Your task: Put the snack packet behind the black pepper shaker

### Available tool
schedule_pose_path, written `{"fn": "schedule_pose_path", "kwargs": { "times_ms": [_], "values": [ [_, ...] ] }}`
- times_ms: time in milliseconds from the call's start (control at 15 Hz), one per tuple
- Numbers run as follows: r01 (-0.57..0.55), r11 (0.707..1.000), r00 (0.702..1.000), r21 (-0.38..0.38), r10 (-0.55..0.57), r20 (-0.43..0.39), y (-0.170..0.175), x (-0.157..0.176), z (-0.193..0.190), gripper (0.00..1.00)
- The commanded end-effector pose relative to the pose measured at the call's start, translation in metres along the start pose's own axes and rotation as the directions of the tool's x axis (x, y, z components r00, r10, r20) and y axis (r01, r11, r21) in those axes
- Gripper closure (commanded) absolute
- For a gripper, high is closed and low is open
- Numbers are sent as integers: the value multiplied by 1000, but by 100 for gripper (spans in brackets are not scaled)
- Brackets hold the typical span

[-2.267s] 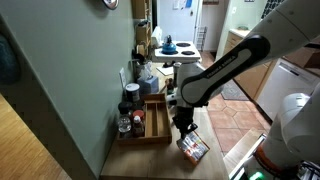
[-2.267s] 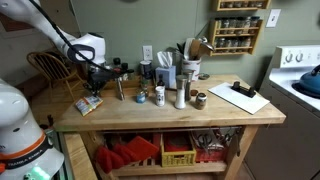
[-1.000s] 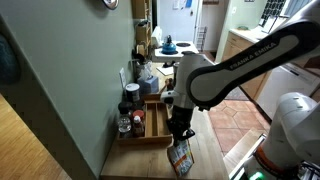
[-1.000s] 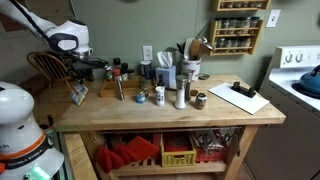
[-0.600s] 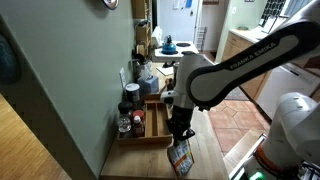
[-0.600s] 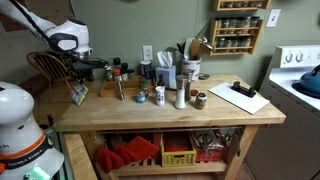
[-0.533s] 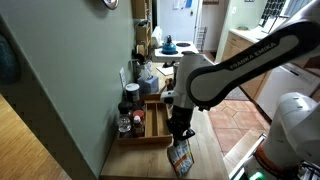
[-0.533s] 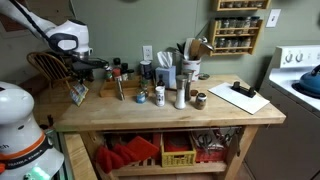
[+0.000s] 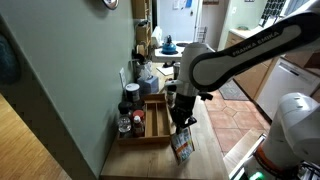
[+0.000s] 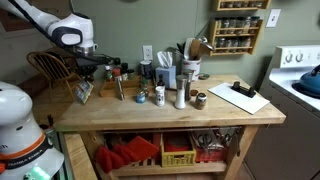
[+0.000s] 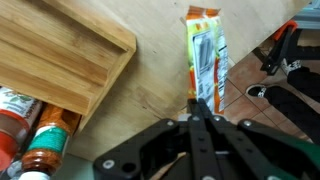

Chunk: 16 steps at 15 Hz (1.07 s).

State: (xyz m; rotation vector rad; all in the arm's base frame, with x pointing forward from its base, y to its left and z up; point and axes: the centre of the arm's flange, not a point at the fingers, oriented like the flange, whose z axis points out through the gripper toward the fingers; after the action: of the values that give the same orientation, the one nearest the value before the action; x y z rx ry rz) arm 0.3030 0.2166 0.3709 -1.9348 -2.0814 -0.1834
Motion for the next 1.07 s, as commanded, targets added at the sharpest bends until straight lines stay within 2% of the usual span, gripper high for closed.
{"fn": "schedule_pose_path", "kwargs": {
  "times_ms": [0,200,467,667,733,1000],
  "values": [
    [-35,999,999,-7,35,-9,6,-27,-52,100],
    [-81,996,996,-31,80,-44,19,-43,-93,100],
    [-193,981,971,-39,185,-151,46,-67,-159,100],
    [-317,948,914,3,306,-266,64,-94,-205,100],
    [-369,929,891,8,357,-281,72,-104,-216,100],
    [-533,844,771,60,514,-375,107,-135,-231,100]
  ]
}}
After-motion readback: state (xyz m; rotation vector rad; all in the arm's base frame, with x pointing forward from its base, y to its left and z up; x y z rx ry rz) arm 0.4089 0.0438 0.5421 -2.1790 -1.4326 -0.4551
